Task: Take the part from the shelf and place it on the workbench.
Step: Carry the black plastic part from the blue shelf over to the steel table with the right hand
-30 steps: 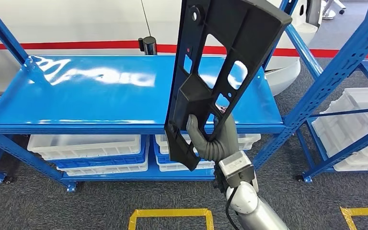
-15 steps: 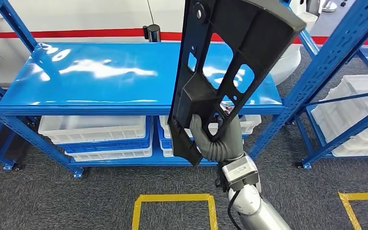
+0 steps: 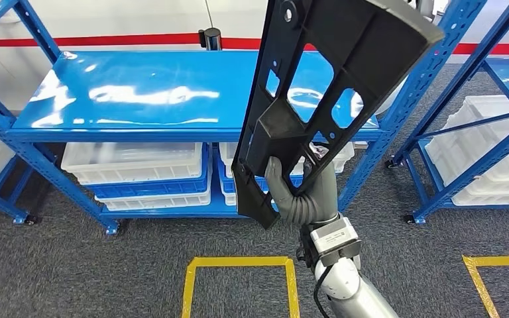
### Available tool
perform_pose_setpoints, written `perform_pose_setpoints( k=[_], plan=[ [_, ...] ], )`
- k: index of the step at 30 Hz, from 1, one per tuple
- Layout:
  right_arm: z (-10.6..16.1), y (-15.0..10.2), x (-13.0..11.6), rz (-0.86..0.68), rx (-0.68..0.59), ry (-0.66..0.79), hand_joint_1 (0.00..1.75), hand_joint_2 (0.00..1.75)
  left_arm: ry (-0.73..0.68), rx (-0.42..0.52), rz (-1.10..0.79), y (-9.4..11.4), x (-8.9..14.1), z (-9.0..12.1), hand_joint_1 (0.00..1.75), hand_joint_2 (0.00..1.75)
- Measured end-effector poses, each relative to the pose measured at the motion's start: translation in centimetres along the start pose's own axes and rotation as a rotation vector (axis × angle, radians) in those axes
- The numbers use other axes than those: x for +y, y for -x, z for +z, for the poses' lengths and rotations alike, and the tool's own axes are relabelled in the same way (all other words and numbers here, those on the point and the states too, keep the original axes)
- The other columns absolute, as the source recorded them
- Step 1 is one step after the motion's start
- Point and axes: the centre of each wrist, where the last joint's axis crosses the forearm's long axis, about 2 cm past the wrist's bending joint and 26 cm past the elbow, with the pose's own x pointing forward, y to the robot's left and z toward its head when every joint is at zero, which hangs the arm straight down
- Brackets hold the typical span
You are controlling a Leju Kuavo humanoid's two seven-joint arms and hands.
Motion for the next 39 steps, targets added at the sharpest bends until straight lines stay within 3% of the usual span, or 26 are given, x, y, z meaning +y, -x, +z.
perform_pose_setpoints(
  k=[31,39],
  plan=[
    [1.6,0.2,-1.3,0.035,-0.033,0.012,1.75,1.75,0.031,-0.004,-0.029,-0.1,-0.5,0.1,0.0,1.75],
    [3.8,-0.1,-2.1,0.064,-0.002,0.017,1.75,1.75,0.079,0.017,-0.054,-0.3,-1.6,0.5,0.0,1.75]
  ],
)
